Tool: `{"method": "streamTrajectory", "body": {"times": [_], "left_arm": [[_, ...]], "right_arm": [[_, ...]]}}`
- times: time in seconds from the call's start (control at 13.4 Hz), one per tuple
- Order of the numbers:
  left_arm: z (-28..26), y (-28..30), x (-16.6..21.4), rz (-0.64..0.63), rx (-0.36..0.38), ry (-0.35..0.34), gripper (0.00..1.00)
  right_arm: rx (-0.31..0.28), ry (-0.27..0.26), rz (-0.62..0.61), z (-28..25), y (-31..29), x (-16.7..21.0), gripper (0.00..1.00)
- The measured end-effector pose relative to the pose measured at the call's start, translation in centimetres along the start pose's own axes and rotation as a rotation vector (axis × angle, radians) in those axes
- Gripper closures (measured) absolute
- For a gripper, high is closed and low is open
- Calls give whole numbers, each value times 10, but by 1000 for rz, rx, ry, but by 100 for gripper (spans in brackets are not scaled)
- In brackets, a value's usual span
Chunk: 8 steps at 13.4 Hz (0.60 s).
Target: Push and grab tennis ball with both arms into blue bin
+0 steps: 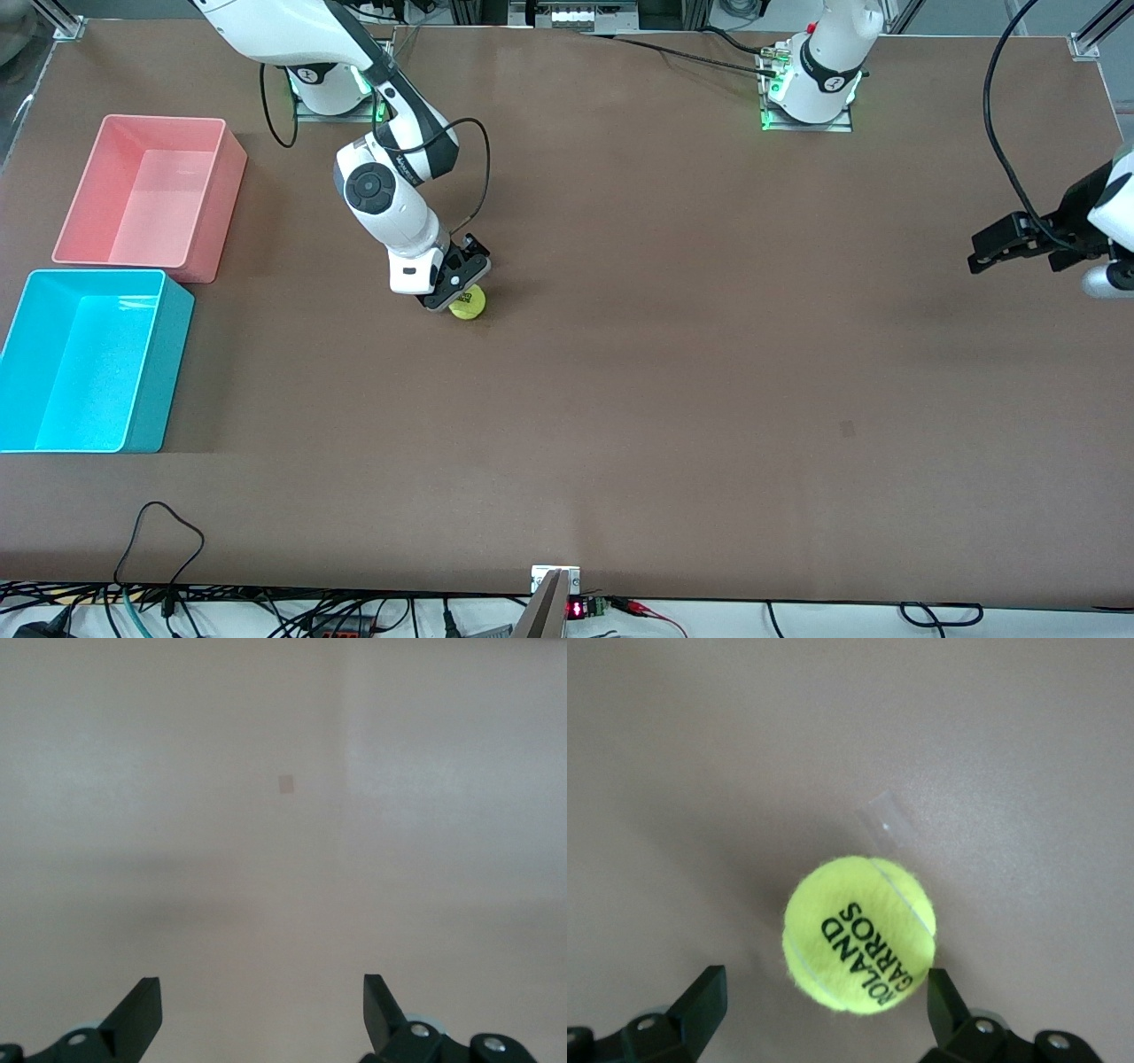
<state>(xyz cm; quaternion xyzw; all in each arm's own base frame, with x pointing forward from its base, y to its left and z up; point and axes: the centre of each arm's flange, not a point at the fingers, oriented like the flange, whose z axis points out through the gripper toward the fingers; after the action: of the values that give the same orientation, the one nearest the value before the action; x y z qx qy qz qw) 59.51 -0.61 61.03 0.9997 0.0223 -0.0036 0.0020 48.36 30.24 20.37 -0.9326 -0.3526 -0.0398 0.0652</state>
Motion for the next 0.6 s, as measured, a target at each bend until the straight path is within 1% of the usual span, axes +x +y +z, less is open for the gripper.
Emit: {"method": "streamTrajectory", "body": {"times": [0.22, 0.6], "left_arm": [[9, 5, -10, 11, -1, -5, 0], [22, 16, -35, 32, -1, 39, 0]], "right_arm": [[-18, 16, -4, 7, 11, -1, 0], [-16, 30, -12, 15, 8, 4, 0]]}}
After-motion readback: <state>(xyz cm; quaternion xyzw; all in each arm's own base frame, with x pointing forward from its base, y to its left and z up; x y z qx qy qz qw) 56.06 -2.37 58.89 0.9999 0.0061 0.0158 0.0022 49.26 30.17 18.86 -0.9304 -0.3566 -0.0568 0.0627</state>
